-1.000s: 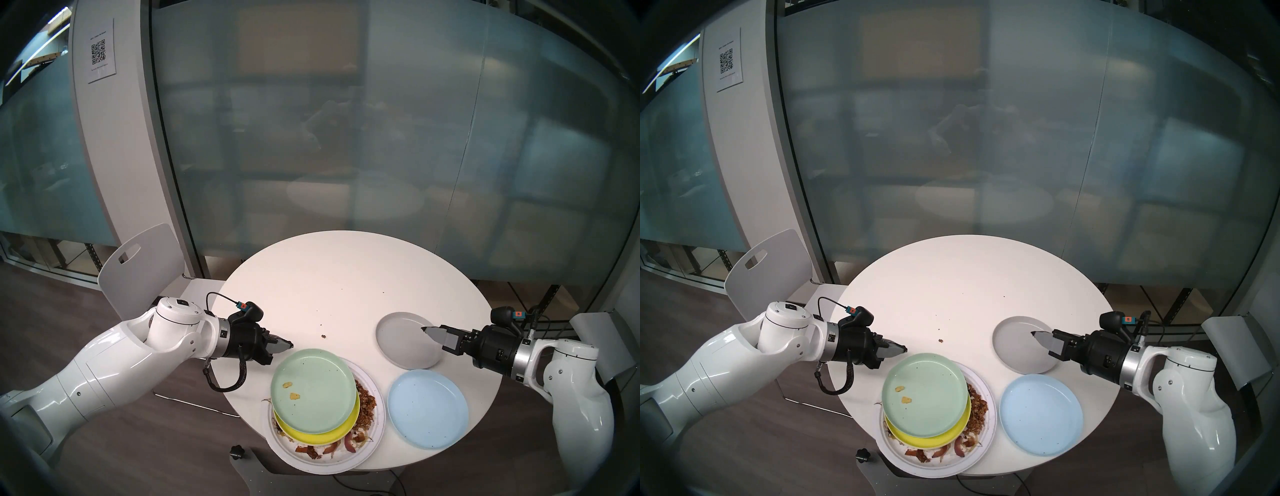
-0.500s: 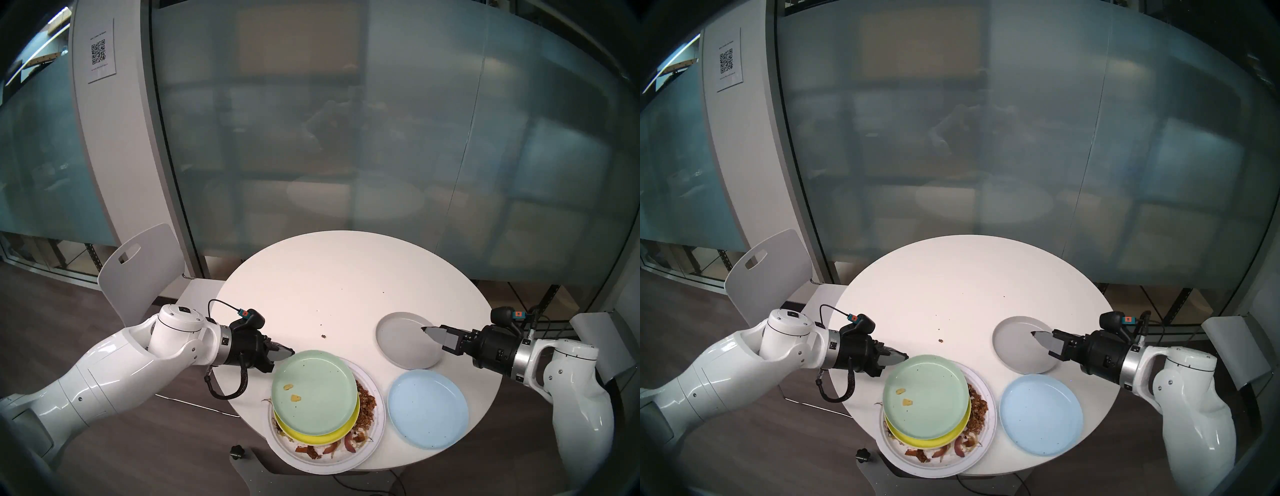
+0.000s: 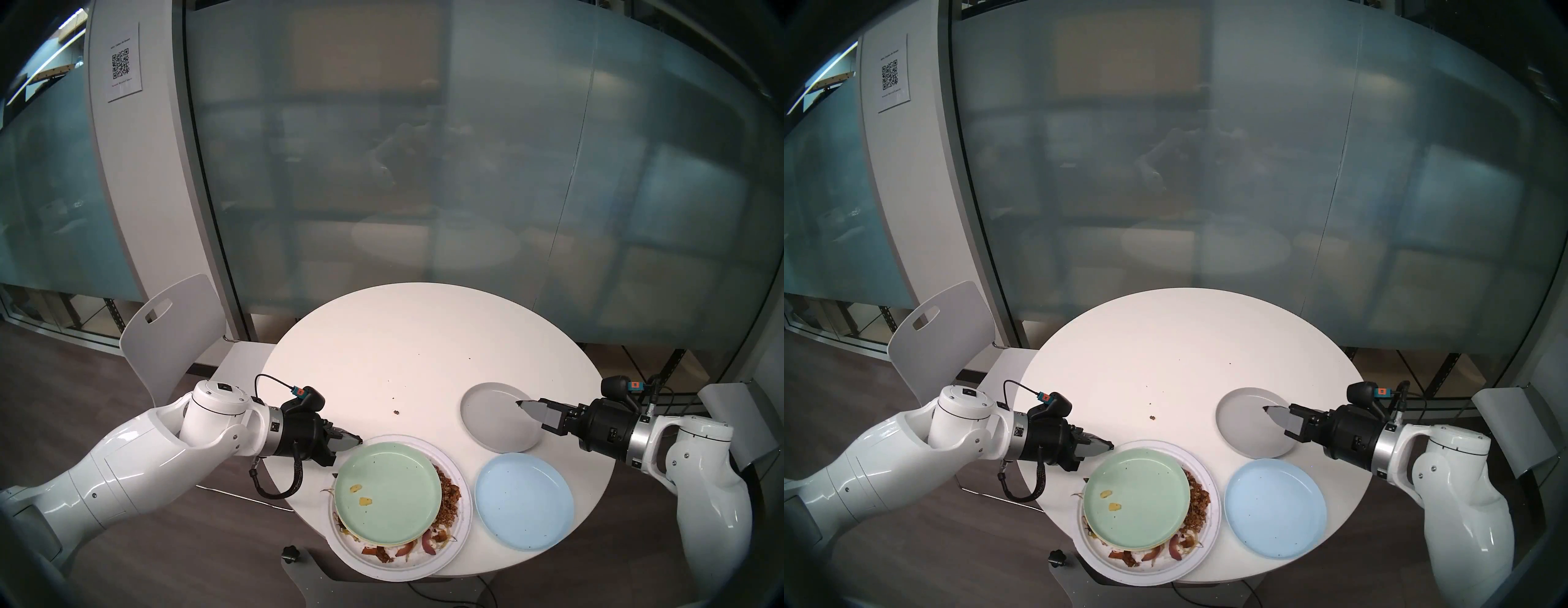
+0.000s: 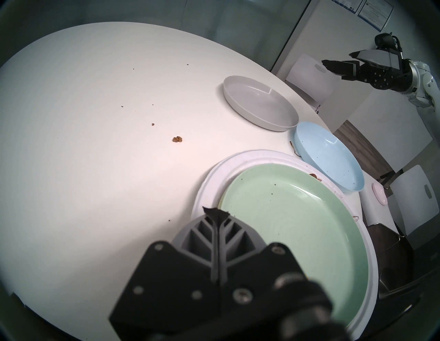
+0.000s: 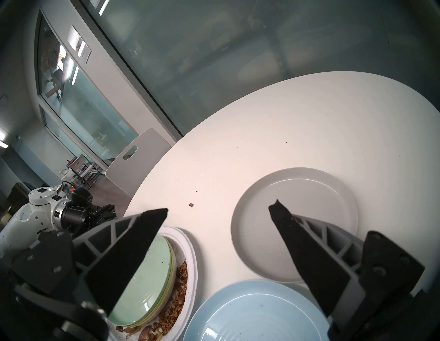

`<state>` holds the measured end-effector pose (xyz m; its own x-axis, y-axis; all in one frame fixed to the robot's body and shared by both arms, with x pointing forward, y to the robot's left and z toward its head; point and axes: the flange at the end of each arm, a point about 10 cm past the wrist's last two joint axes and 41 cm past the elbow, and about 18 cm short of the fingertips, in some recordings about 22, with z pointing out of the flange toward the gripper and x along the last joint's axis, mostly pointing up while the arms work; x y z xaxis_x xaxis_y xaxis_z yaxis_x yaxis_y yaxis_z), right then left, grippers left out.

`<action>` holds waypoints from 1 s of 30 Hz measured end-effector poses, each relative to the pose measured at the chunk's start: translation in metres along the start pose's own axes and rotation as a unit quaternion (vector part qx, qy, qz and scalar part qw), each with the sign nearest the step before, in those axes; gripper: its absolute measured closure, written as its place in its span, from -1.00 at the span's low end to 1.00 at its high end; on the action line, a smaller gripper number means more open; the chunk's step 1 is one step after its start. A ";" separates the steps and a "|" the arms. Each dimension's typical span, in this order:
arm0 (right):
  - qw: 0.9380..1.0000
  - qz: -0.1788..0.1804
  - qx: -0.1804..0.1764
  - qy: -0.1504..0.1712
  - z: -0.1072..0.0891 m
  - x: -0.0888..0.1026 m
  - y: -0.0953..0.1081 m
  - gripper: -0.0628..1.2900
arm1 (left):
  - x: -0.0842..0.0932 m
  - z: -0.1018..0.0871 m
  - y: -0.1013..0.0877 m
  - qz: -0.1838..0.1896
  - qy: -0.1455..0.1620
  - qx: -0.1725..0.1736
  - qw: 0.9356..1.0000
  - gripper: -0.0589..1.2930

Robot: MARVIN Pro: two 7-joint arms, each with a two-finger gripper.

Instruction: Stack the plates into one stack

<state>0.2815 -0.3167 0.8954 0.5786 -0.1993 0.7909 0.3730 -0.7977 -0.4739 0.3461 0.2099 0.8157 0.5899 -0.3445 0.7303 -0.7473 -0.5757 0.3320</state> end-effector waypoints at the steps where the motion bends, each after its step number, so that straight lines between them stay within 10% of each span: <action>1: 1.000 0.000 0.000 0.000 0.000 0.000 0.000 -0.89 | 0.001 -0.001 -0.001 -0.001 0.002 0.003 1.000 0.94; 14: 1.000 0.000 0.000 0.000 0.000 0.000 0.000 -0.89 | 0.034 -0.026 -0.006 -0.005 0.076 0.034 0.996 0.94; 30: 1.000 0.002 -0.003 -0.012 0.000 0.000 0.002 -0.89 | 0.017 -0.016 0.010 -0.015 0.115 0.044 0.992 0.86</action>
<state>0.2820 -0.3177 0.8943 0.5970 -0.1896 0.7795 0.3667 -0.7997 -0.4754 0.3437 0.2105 0.8405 0.5182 -0.1548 0.8411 -0.6953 -0.6489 0.3090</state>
